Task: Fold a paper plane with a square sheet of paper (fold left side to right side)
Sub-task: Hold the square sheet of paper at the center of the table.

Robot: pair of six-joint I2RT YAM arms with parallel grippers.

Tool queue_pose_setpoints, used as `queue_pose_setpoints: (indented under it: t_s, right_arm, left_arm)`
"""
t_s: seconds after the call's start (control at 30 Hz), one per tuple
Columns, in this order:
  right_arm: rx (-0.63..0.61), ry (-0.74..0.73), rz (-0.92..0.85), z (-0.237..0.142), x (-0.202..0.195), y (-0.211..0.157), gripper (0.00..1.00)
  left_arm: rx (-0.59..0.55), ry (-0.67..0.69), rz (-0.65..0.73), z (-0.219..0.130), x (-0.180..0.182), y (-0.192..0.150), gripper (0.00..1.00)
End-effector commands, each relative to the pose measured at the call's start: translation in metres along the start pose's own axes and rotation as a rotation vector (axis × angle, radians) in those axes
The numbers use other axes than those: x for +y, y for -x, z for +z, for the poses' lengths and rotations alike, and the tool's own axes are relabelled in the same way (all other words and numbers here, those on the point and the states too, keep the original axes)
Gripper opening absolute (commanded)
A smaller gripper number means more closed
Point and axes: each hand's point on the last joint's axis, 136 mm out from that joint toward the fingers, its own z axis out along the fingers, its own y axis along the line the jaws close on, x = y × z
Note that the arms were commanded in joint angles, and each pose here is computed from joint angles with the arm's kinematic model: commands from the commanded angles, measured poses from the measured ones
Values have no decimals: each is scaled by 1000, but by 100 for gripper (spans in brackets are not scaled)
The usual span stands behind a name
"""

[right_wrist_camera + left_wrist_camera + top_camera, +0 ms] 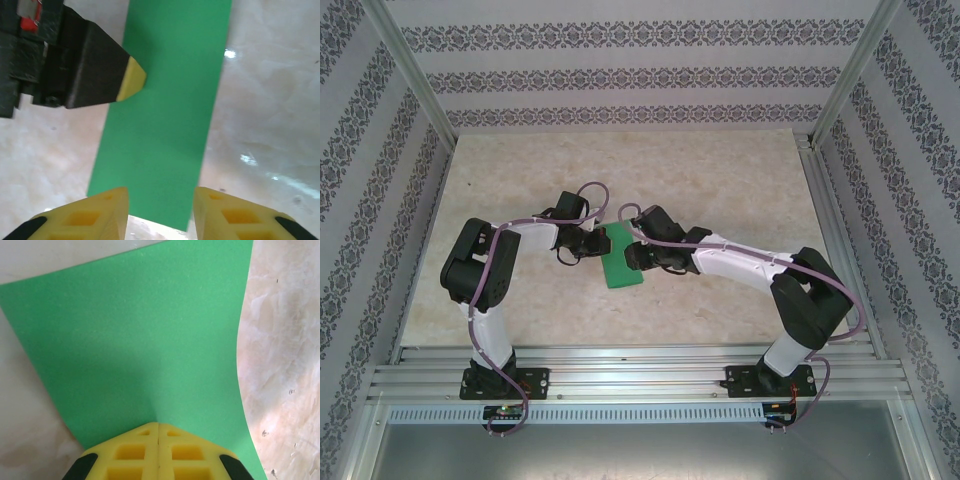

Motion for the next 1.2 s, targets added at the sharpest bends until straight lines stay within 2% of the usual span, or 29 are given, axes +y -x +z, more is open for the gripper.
queue_pose_setpoints:
  t_s: [0.0,0.13,0.3,0.67,0.9,1.0,1.17]
  right_arm:
    - [-26,-92,-264,2,-2,6,44]
    - [-16,-127,-414,19,18,4,48]
    - [28,-109,-449,44,33,0,47]
    - [167,-84,-408,75,28,-41,43]
    - [276,-80,-401,82,21,-82,40]
    - [276,-81,-381,81,18,-92,40]
    - [216,-54,-331,73,15,-88,40]
  left_arm:
    - [100,122,-37,2,27,-32,2]
    - [100,125,-38,1,27,-31,3]
    - [102,123,-39,2,27,-31,3]
    - [100,122,-37,2,25,-29,3]
    - [95,120,-32,2,23,-24,6]
    - [91,105,-34,3,20,-22,5]
    - [100,118,-35,5,25,-26,4]
